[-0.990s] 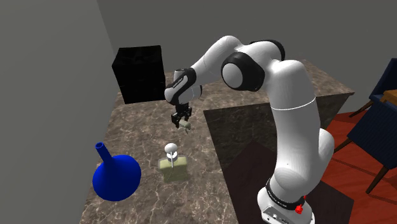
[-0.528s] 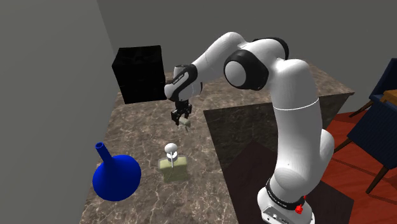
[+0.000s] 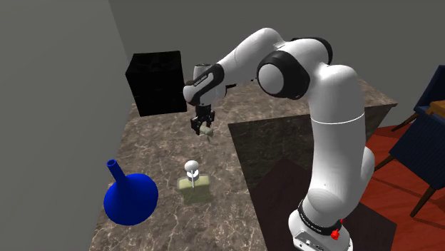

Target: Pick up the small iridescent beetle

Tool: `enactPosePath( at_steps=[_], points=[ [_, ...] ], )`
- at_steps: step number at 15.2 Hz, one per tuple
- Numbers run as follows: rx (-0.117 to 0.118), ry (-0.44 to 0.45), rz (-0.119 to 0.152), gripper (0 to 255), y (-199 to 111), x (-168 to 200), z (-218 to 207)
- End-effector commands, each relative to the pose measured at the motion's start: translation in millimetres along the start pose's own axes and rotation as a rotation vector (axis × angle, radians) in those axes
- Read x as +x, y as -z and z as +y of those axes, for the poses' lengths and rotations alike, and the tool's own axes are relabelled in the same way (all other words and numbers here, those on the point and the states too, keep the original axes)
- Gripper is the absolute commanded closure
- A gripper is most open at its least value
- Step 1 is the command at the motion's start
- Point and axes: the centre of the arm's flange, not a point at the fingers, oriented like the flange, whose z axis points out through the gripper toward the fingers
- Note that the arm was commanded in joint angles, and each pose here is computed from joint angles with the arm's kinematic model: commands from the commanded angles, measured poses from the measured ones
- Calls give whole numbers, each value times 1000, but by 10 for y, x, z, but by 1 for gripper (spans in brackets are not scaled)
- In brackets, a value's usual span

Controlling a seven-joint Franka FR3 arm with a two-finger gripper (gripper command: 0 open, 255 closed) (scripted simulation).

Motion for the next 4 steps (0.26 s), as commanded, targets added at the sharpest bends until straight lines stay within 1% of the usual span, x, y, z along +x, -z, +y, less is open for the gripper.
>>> enactPosePath(
  at_steps=[1,2,4],
  points=[
    [0,0,-1,255,128,-9,-19],
    [0,0,-1,255,180,-12,-26],
    [0,0,-1,255,188,-12,-27]
  ],
)
